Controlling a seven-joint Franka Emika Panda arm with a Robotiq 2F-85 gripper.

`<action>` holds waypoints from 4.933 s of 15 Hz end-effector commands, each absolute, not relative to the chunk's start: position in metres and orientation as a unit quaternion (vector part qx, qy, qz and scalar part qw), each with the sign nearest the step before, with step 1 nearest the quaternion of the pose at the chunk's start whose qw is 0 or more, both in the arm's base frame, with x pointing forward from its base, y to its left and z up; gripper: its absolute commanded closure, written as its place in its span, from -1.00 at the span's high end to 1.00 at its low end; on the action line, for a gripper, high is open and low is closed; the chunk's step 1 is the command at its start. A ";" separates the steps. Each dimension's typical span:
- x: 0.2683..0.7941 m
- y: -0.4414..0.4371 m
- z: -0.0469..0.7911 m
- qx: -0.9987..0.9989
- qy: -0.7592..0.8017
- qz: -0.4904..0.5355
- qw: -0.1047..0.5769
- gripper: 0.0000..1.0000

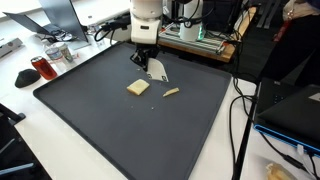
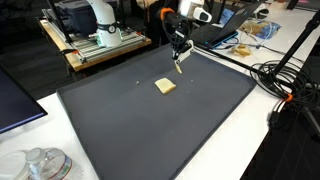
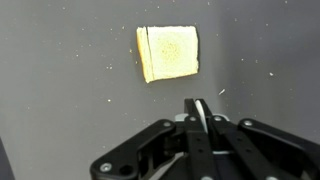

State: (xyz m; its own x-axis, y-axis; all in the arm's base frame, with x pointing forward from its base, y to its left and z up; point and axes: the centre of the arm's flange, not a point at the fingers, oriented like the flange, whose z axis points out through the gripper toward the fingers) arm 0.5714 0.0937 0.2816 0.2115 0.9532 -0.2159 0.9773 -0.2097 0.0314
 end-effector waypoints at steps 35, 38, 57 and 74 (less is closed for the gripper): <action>0.564 0.030 0.286 0.897 0.442 0.021 -0.006 -0.98; 0.543 0.046 0.302 0.893 0.447 0.037 0.019 -0.98; 0.449 0.145 0.257 0.854 0.468 0.040 0.222 -0.98; 0.501 0.116 0.232 0.867 0.470 -0.025 0.168 -0.98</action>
State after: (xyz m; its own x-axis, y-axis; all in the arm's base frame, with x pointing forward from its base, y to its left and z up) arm 0.4744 0.1324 0.2153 0.5626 0.8041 -0.1923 0.8109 -0.4915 0.3175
